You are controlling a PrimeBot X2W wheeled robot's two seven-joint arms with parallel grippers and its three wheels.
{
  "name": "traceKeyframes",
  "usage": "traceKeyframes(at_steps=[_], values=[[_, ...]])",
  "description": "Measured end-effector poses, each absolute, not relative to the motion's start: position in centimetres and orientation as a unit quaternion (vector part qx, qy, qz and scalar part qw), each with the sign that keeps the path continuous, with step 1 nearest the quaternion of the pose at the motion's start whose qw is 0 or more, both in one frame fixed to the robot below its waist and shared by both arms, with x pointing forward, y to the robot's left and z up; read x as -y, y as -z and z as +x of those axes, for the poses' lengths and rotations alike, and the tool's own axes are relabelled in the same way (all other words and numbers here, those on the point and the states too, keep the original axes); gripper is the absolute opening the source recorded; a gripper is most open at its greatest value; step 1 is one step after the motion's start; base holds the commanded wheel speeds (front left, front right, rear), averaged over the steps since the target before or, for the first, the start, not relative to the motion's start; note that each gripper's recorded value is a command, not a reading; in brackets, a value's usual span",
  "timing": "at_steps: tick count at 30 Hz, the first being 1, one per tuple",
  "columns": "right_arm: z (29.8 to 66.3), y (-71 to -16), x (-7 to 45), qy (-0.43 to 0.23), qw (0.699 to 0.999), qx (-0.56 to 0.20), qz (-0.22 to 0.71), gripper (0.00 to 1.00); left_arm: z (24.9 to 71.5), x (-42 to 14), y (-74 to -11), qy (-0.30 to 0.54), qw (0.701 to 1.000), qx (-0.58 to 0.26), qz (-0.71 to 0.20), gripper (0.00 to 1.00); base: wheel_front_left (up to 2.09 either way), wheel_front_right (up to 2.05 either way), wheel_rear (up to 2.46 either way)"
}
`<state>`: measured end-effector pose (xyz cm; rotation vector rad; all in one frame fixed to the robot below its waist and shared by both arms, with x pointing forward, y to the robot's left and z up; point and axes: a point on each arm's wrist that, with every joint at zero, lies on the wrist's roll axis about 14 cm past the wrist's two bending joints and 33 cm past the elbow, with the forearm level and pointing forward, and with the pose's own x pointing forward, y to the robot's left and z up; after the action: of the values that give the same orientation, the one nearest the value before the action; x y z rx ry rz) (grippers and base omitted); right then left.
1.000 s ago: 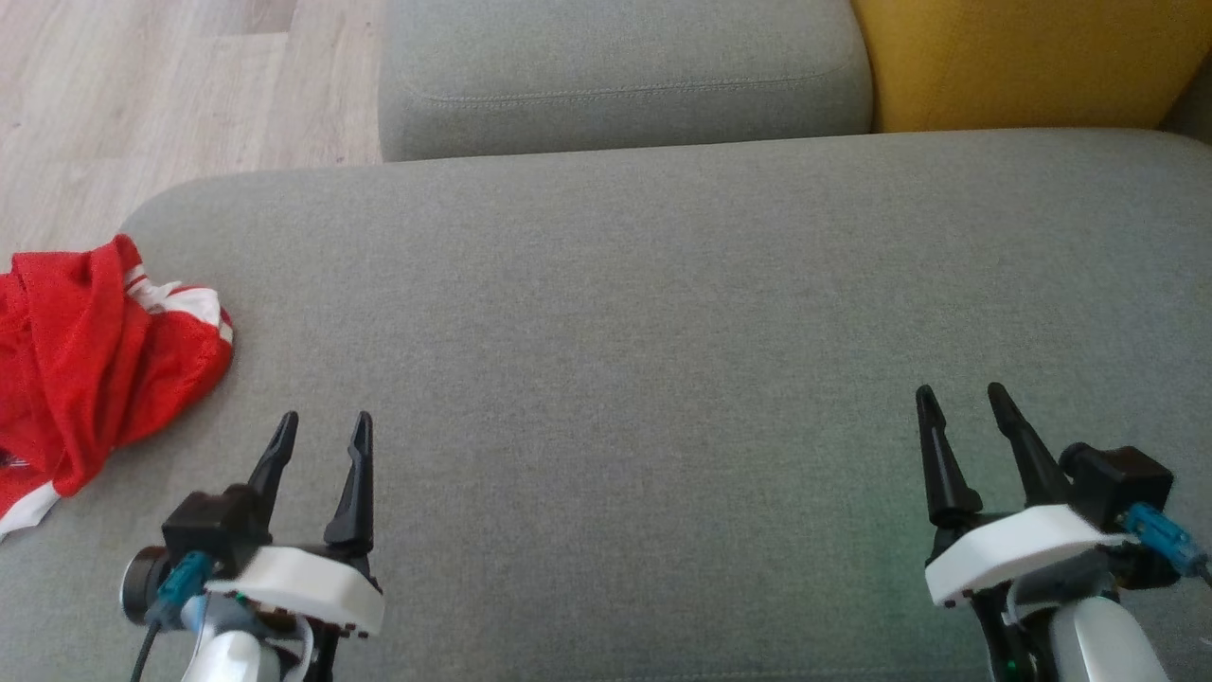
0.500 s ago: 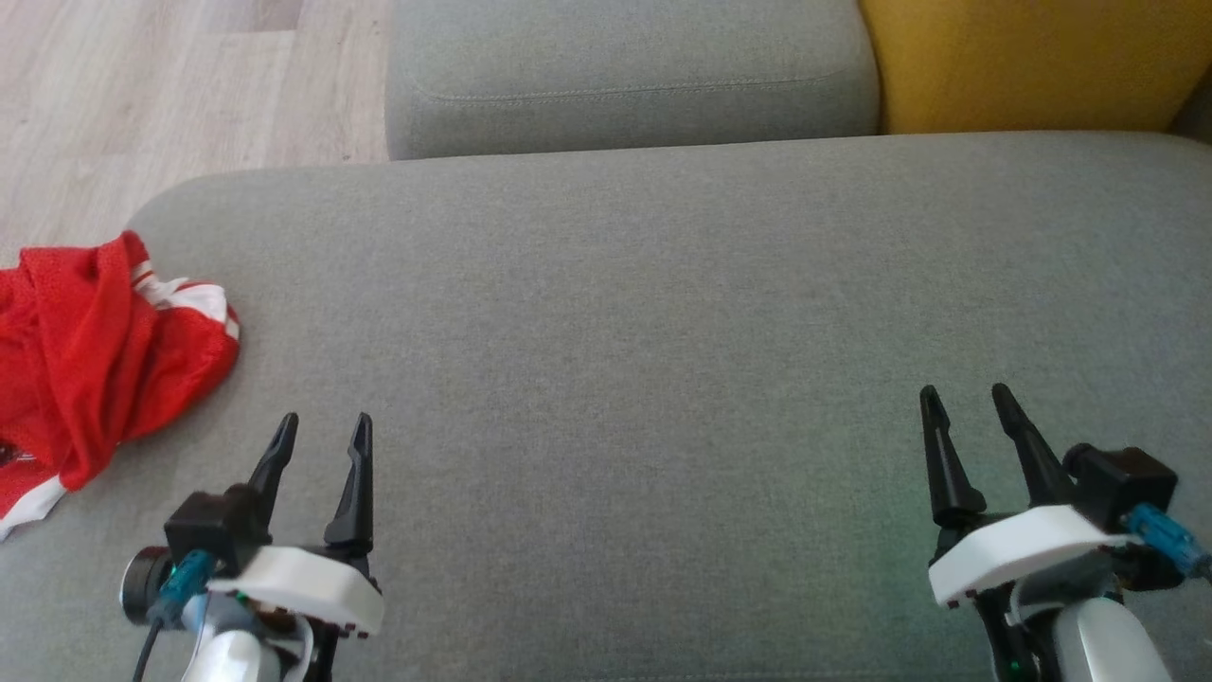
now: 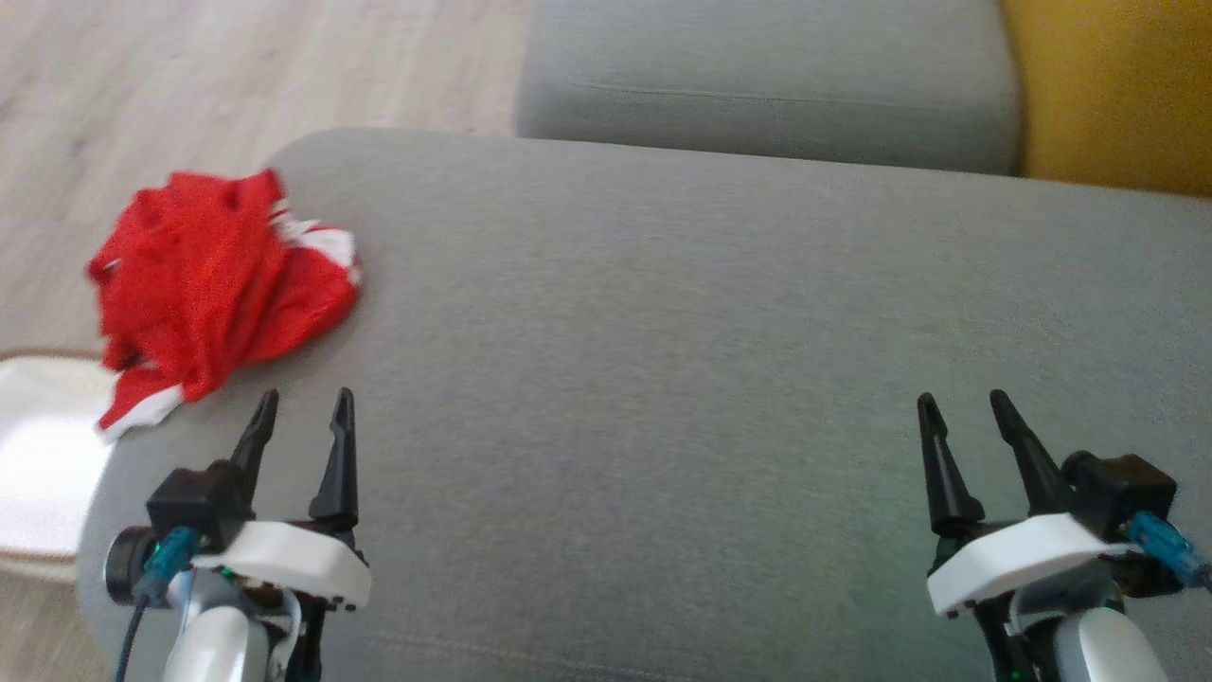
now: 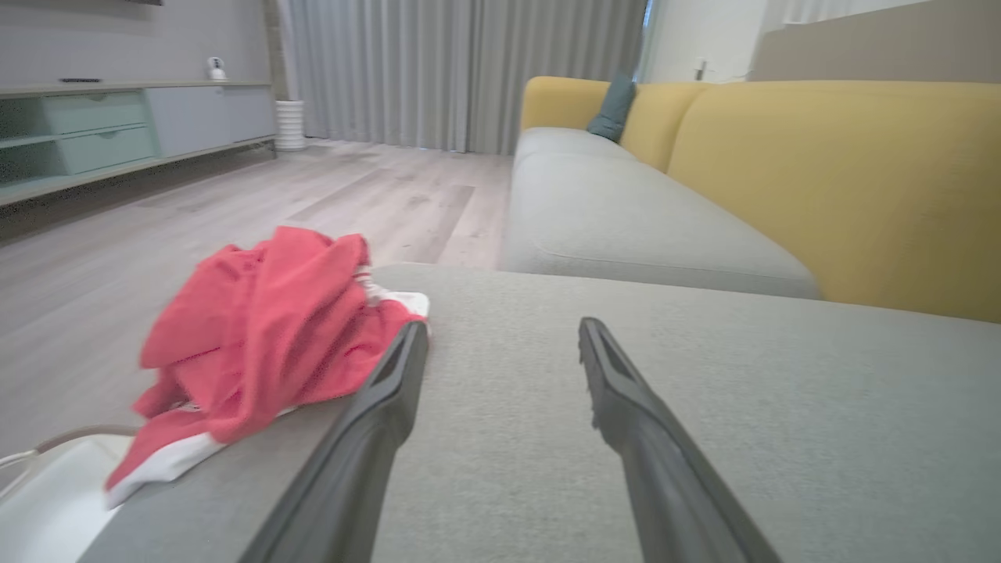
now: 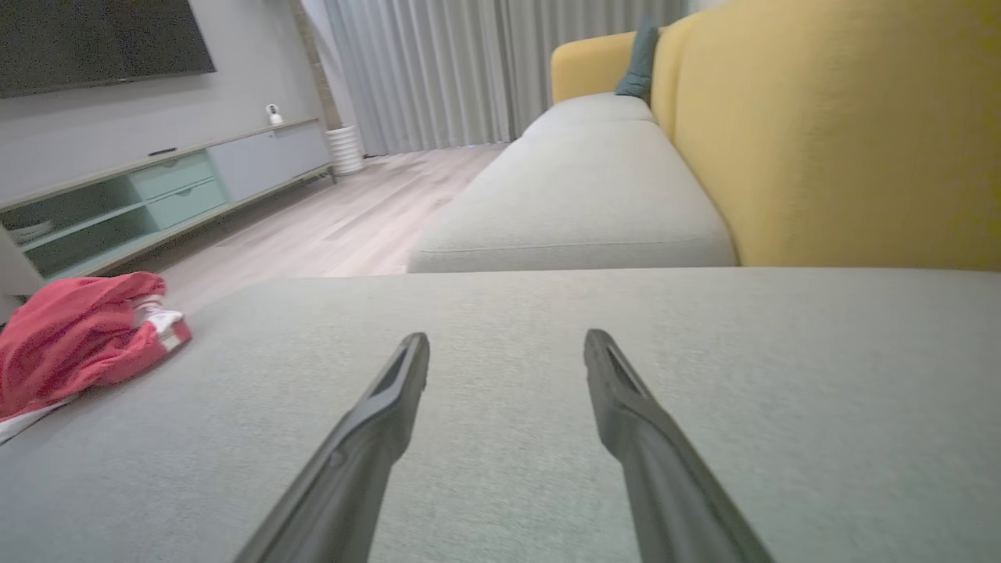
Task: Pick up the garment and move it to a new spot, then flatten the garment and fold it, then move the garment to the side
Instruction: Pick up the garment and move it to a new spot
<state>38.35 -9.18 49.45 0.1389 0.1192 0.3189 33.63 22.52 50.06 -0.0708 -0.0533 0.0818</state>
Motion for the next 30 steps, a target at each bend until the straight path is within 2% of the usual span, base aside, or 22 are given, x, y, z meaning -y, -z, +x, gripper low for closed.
traceKeyframes(at_steps=[14,30], values=[[39.2,-50.7,-1.1,-0.3,0.951,-0.054,0.06,1.0,26.8,-31.2,-50.0,-0.188,0.981,0.03,-0.026,1.0,0.0,0.0,0.0],[39.2,-50.2,-2.1,-0.313,0.946,-0.063,0.059,1.0,25.9,-32.1,-49.8,-0.206,0.978,0.026,-0.027,1.0,0.0,0.0,0.0]])
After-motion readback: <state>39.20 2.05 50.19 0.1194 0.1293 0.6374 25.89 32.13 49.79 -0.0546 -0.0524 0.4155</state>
